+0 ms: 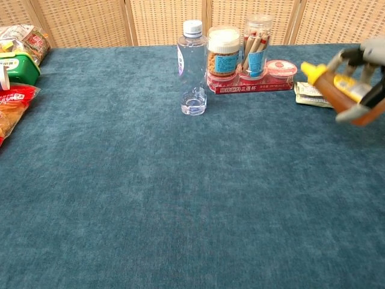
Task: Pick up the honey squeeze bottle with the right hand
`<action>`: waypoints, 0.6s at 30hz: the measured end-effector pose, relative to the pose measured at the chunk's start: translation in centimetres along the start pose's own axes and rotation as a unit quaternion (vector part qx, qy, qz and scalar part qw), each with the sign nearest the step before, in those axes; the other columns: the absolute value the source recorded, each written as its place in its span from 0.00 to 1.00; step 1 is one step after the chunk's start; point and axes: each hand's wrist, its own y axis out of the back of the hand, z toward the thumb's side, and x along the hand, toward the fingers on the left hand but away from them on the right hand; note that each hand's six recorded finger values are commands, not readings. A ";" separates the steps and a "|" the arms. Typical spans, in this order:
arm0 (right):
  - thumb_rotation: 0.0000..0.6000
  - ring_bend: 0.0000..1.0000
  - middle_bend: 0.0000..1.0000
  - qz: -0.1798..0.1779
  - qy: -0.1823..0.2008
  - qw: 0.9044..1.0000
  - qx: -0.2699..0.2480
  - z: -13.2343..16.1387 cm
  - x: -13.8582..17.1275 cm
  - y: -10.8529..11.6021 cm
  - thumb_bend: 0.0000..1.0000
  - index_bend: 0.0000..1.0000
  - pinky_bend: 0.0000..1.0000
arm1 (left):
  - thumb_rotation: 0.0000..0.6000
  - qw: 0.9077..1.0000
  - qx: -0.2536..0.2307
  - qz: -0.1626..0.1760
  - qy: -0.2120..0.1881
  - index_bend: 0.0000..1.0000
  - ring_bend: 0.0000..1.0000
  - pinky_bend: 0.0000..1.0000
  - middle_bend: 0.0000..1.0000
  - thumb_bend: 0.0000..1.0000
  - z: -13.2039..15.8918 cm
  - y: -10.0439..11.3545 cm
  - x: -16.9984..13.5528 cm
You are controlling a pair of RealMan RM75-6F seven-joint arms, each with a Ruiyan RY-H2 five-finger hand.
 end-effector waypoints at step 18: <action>1.00 1.00 0.89 -0.093 0.083 0.979 -0.160 3.4 3.1 12.1 0.00 0.55 1.00 | 1.00 1.000 -0.003 0.004 -0.003 0.28 0.00 0.00 0.15 0.43 0.0 0.1 -0.6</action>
